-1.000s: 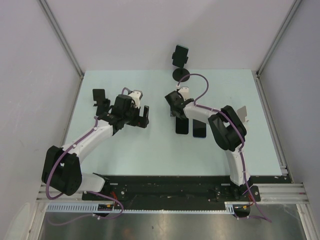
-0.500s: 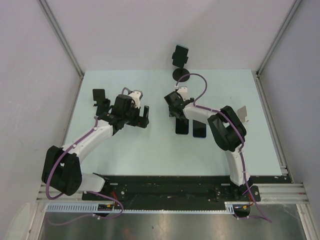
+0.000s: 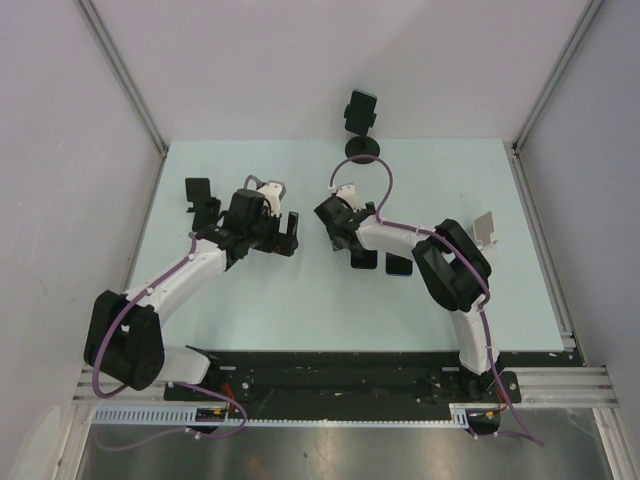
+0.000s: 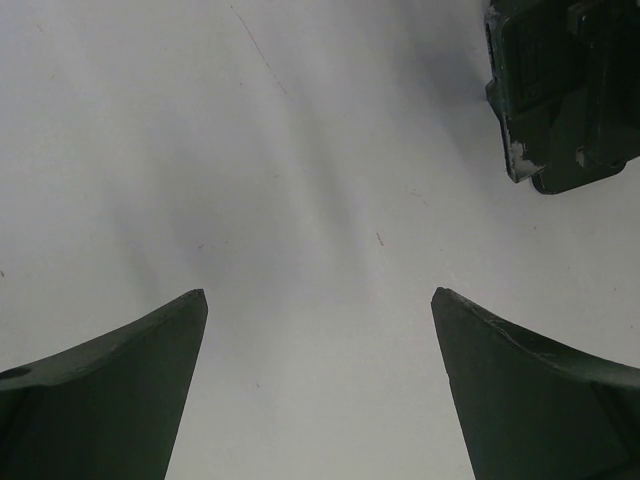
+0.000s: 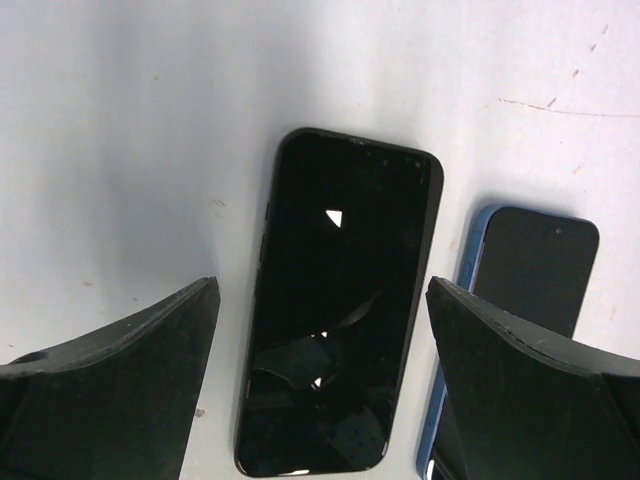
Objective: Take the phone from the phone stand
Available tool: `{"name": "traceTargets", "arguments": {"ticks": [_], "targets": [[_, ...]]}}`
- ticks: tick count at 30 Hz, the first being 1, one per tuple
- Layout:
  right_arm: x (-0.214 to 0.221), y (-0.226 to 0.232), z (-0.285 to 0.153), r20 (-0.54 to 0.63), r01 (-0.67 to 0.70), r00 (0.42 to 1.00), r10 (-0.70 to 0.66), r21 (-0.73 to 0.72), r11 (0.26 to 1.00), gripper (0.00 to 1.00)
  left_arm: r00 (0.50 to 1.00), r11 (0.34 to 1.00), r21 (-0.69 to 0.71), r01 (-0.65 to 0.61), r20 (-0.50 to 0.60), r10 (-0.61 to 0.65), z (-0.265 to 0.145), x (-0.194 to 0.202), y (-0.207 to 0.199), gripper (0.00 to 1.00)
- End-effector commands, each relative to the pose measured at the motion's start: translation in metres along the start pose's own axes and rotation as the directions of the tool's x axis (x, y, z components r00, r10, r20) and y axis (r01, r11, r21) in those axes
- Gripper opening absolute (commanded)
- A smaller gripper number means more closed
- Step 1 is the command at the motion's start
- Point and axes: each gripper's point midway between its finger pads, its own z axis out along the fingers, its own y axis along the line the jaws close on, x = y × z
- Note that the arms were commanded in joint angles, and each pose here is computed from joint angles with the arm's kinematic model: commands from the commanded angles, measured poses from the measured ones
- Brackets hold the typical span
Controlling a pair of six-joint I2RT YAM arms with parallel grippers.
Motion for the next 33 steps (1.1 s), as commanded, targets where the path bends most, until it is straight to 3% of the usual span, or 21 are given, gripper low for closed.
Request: {"name": "traceTargets", "arguments": {"ticks": [1, 18, 33], "targets": [[0.032, -0.026, -0.005, -0.100, 0.116, 0.989, -0.110, 0.062, 0.991, 0.91, 0.999, 1.000, 0.028, -0.004, 0.044, 0.002, -0.002, -0.016, -0.007, 1.00], [0.046, -0.054, -0.010, -0.169, 0.078, 0.984, -0.063, 0.085, 0.993, 0.91, 0.999, 0.999, 0.032, -0.003, 0.038, 0.002, -0.001, -0.015, -0.008, 1.00], [-0.037, -0.026, -0.004, 0.036, 0.010, 0.999, -0.001, -0.248, 0.969, 0.88, 0.999, 0.999, 0.033, -0.007, 0.048, 0.006, -0.004, -0.016, -0.008, 1.00]]}}
